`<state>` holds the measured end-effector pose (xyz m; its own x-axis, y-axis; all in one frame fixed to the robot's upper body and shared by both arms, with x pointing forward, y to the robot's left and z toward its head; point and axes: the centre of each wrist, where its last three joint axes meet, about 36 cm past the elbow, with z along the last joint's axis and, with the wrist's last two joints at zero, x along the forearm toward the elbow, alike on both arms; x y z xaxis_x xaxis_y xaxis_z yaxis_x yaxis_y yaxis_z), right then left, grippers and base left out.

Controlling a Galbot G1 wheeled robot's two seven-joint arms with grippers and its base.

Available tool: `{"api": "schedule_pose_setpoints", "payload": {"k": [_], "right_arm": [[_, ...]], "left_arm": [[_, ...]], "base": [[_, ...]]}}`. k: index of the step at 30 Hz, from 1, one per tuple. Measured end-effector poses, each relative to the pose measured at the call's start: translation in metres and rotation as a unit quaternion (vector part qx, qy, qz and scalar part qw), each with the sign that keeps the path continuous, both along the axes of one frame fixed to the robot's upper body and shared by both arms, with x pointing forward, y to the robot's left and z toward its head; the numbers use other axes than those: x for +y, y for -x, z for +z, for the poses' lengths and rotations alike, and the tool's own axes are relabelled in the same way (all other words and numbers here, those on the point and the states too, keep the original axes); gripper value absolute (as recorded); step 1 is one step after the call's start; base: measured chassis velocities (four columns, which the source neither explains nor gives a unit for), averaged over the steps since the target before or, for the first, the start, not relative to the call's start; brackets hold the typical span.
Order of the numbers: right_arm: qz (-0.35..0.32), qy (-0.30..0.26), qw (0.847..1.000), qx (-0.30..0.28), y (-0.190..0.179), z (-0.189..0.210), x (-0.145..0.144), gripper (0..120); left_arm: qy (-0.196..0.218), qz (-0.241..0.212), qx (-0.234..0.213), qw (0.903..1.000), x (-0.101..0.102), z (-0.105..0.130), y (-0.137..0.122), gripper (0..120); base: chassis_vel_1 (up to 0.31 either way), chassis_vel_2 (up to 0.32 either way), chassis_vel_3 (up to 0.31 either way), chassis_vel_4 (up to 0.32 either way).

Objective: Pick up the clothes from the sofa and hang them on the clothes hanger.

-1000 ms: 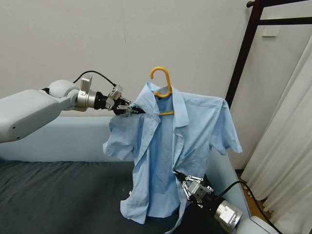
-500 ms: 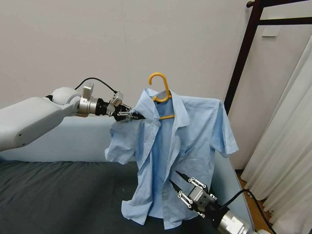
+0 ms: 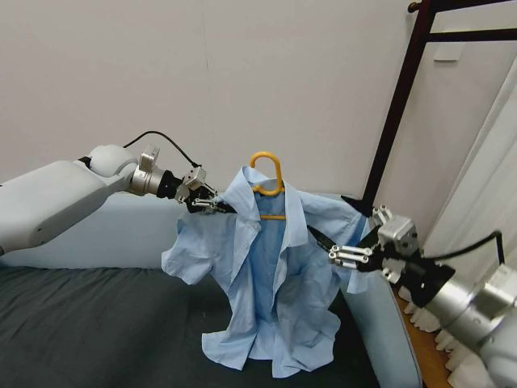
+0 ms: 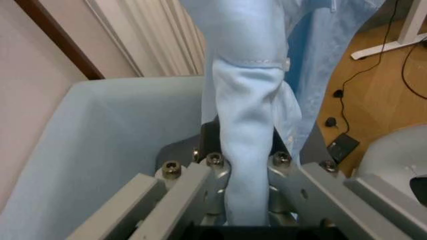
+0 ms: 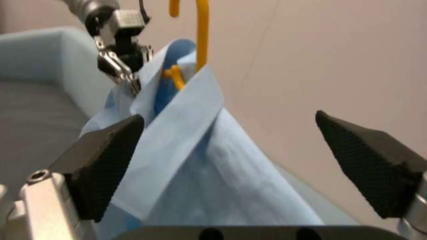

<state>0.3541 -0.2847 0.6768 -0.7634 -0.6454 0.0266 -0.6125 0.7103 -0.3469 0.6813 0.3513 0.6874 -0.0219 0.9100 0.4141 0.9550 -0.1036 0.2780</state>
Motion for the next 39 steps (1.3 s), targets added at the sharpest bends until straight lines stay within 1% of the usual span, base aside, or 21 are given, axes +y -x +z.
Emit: {"api": "schedule_pose_setpoints", "payload": {"k": [2,4,5,6,8,9,10,11,14,16,19,21,23,25,26,27,28,31,32,34,39], "right_arm": [[0.005,0.044,0.999,0.015,-0.016,0.013,-0.012,100],[0.002,0.12,0.993,-0.006,-0.03,0.019,-0.029,100],[0.002,0.12,0.993,-0.006,-0.03,0.019,-0.029,100],[0.008,0.161,0.987,-0.005,-0.034,0.022,-0.035,100],[0.011,0.191,0.981,0.008,-0.037,0.025,-0.043,100],[0.011,0.203,0.979,0.029,-0.038,0.028,-0.047,100],[0.01,0.202,0.978,0.054,-0.039,0.03,-0.049,100],[0.01,0.202,0.978,0.054,-0.039,0.03,-0.049,100],[0.006,0.182,0.976,0.123,-0.037,0.035,-0.05,100],[0.005,0.173,0.975,0.142,-0.034,0.038,-0.048,100],[0.0,0.17,0.974,0.152,-0.032,0.041,-0.046,100],[-0.006,0.175,0.971,0.163,-0.033,0.039,-0.048,92],[-0.008,0.176,0.97,0.168,-0.034,0.037,-0.049,89],[-0.007,0.172,0.969,0.178,-0.035,0.034,-0.051,79],[-0.006,0.167,0.969,0.182,-0.036,0.034,-0.051,74],[-0.006,0.167,0.969,0.182,-0.036,0.034,-0.051,74],[-0.003,0.164,0.969,0.185,-0.035,0.034,-0.05,70],[0.006,0.16,0.968,0.193,-0.032,0.033,-0.046,57],[0.006,0.16,0.968,0.193,-0.032,0.033,-0.046,57],[0.009,0.156,0.967,0.201,-0.031,0.033,-0.046,47],[0.008,0.158,0.965,0.208,-0.032,0.032,-0.046,30]], "left_arm": [[-0.001,-0.006,0.001,1.0,-0.002,-0.005,0.003,1],[-0.006,-0.016,-0.002,0.9999,-0.007,-0.006,0.002,1],[-0.006,-0.016,-0.002,0.9999,-0.007,-0.006,0.002,1],[-0.01,-0.024,-0.005,0.9996,-0.011,-0.007,0.0,1],[-0.015,-0.033,-0.009,0.9993,-0.015,-0.007,-0.002,1],[-0.016,-0.04,-0.012,0.999,-0.021,-0.008,-0.006,1],[-0.015,-0.046,-0.013,0.9988,-0.027,-0.009,-0.008,1],[-0.015,-0.046,-0.013,0.9988,-0.027,-0.009,-0.008,1],[-0.012,-0.064,-0.014,0.9978,-0.05,-0.012,-0.017,1],[-0.011,-0.072,-0.013,0.9973,-0.06,-0.014,-0.02,1],[-0.011,-0.079,-0.011,0.9967,-0.067,-0.017,-0.02,1],[-0.01,-0.083,-0.008,0.9964,-0.069,-0.022,-0.019,1],[-0.01,-0.083,-0.008,0.9964,-0.069,-0.023,-0.019,1],[-0.012,-0.085,-0.007,0.9963,-0.068,-0.023,-0.019,1],[-0.012,-0.086,-0.007,0.9962,-0.068,-0.023,-0.019,1],[-0.012,-0.086,-0.007,0.9962,-0.068,-0.023,-0.019,1],[-0.012,-0.087,-0.007,0.9961,-0.069,-0.023,-0.019,1],[-0.013,-0.093,-0.009,0.9955,-0.072,-0.021,-0.018,1],[-0.013,-0.093,-0.009,0.9955,-0.072,-0.021,-0.018,1],[-0.013,-0.096,-0.01,0.9952,-0.073,-0.02,-0.017,1],[-0.012,-0.099,-0.014,0.9949,-0.073,-0.018,-0.016,1]], "base": [[0.0,0.0,0.0,0.0],[0.0,0.0,0.0,0.0],[0.0,0.0,0.0,0.0],[0.0,0.0,0.0,0.0],[0.0,0.0,0.0,0.0],[0.0,0.0,0.0,0.0],[0.0,0.0,0.0,0.0],[0.0,0.0,0.0,0.0],[0.0,0.0,0.0,0.0],[0.0,0.0,0.0,0.0],[0.0,0.0,0.0,0.0],[0.0,0.0,0.0,0.0],[0.0,0.0,0.0,0.0],[0.0,0.0,0.0,0.0],[0.0,0.0,0.0,0.0],[0.0,0.0,0.0,0.0],[0.0,0.0,0.0,0.0],[0.0,0.0,0.0,0.0],[0.0,0.0,0.0,0.0],[0.0,0.0,0.0,0.0],[0.0,0.0,0.0,0.0]]}}
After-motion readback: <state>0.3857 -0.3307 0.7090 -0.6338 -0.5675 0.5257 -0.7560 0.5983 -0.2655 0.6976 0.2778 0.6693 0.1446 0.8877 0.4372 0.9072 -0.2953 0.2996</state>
